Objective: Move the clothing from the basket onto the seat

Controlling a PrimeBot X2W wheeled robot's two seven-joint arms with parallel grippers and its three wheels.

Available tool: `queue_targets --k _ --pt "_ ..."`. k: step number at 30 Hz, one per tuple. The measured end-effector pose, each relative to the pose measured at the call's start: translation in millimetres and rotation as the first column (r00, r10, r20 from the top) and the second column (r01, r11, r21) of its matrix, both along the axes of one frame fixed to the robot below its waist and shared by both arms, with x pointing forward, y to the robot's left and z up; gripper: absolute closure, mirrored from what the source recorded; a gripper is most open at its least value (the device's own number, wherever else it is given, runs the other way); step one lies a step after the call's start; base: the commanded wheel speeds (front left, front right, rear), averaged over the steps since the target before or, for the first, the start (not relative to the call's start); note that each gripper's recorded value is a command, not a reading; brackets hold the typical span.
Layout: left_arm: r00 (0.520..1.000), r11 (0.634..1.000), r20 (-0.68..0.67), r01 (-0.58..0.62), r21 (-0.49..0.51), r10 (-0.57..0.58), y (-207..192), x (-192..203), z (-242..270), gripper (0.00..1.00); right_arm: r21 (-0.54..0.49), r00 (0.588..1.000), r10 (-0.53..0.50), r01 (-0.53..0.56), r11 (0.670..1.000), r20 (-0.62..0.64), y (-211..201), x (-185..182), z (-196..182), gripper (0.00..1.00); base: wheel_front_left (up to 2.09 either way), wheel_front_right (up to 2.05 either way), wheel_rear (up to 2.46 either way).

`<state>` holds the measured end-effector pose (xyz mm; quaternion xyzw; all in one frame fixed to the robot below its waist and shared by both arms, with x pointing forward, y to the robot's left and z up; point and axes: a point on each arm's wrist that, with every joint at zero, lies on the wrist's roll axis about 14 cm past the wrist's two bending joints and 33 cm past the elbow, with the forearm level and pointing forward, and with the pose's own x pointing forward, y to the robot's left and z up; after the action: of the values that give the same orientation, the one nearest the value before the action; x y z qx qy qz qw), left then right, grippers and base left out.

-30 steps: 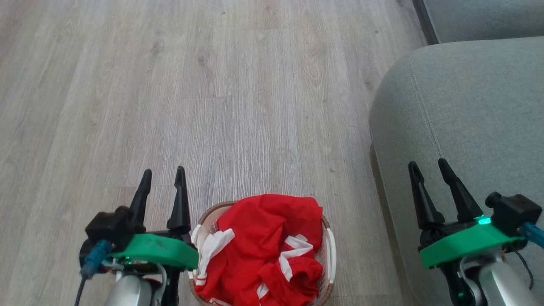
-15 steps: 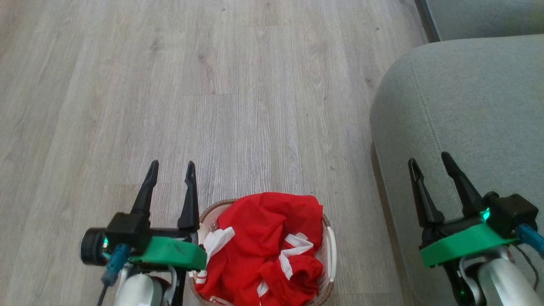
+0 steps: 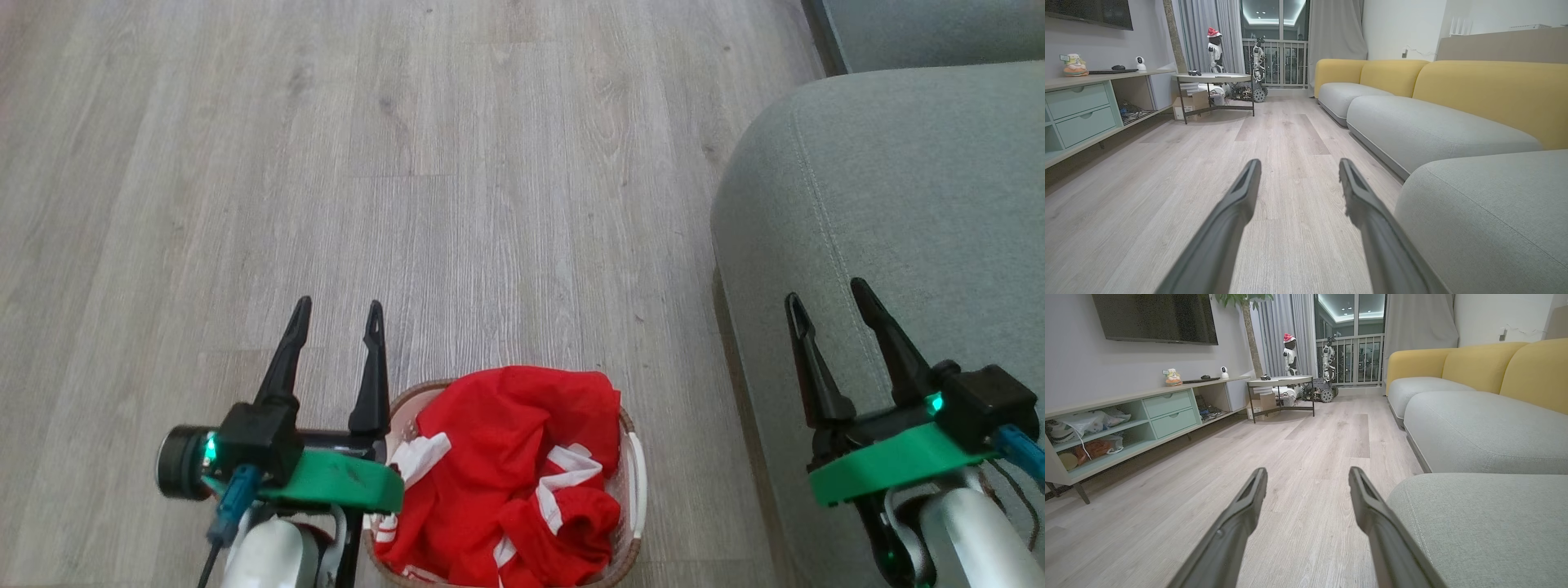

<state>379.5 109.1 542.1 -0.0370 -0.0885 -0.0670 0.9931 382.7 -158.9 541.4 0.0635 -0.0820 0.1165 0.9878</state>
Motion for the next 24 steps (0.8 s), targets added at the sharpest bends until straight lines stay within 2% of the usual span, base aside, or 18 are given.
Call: queue_targets --k 14,24 --pt "1.0 1.0 -0.026 0.013 -0.001 -0.013 -6.0 7.3 -9.1 0.0 0.002 1.0 -0.022 0.022 1.0 -0.011 -7.4 1.9 -3.9 0.0 0.0 0.0 0.0" --pt "0.998 0.999 -0.053 0.042 -0.021 -0.043 -19.7 25.3 -18.9 0.0 0.009 0.997 -0.077 0.077 0.997 0.017 -28.0 18.5 5.0 0.0 0.0 0.0 0.0"
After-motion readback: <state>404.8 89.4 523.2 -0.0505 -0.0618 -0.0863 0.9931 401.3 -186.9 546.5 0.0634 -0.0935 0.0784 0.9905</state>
